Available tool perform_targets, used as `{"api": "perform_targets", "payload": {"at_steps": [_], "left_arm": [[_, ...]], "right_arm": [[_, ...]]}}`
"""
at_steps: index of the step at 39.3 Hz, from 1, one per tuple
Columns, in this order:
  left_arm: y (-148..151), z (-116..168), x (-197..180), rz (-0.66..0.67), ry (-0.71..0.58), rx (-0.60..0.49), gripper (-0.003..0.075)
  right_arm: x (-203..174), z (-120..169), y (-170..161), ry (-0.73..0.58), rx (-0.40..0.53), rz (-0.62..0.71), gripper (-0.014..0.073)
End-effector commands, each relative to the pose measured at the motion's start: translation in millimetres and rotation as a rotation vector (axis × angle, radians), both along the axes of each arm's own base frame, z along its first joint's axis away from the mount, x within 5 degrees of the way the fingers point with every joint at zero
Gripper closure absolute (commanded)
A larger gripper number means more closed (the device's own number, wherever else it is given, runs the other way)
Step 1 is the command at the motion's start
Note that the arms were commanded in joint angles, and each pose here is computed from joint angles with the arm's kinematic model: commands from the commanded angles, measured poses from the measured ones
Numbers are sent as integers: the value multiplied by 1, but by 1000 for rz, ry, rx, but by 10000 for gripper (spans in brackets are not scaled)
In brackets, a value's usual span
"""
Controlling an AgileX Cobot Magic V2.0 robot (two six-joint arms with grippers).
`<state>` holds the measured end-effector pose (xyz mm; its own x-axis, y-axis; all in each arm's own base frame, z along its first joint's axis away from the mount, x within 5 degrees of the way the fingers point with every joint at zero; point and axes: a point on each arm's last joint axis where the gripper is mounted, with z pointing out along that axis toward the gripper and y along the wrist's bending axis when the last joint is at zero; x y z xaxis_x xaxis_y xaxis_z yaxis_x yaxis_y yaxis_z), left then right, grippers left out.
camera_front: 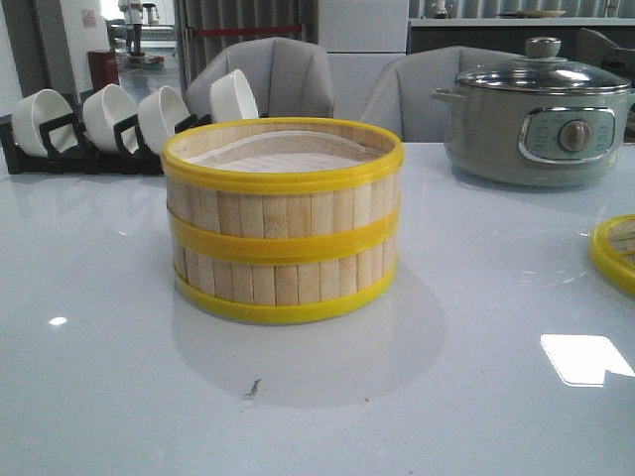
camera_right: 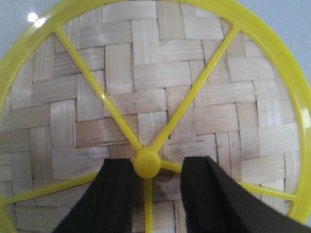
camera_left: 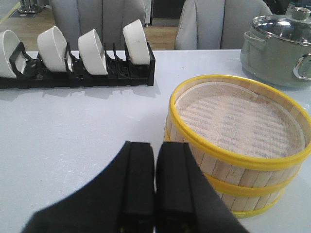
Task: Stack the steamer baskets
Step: 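Lower the right gripper onto the yellow-spoked lid and grasp its centre knob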
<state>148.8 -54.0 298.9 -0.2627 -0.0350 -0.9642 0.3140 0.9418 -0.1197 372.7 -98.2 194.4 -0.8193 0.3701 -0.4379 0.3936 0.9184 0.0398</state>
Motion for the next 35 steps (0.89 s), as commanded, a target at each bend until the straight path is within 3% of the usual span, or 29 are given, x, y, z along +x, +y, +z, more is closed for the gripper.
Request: {"api": "perform_targets", "payload": {"at_steps": [1, 35], "left_arm": [[1, 19, 2, 13, -111, -49, 631], [1, 19, 2, 13, -111, -49, 631]], "right_arm": [[6, 29, -4, -124, -48, 10, 236], [15, 22, -5, -182, -60, 20, 238]]}}
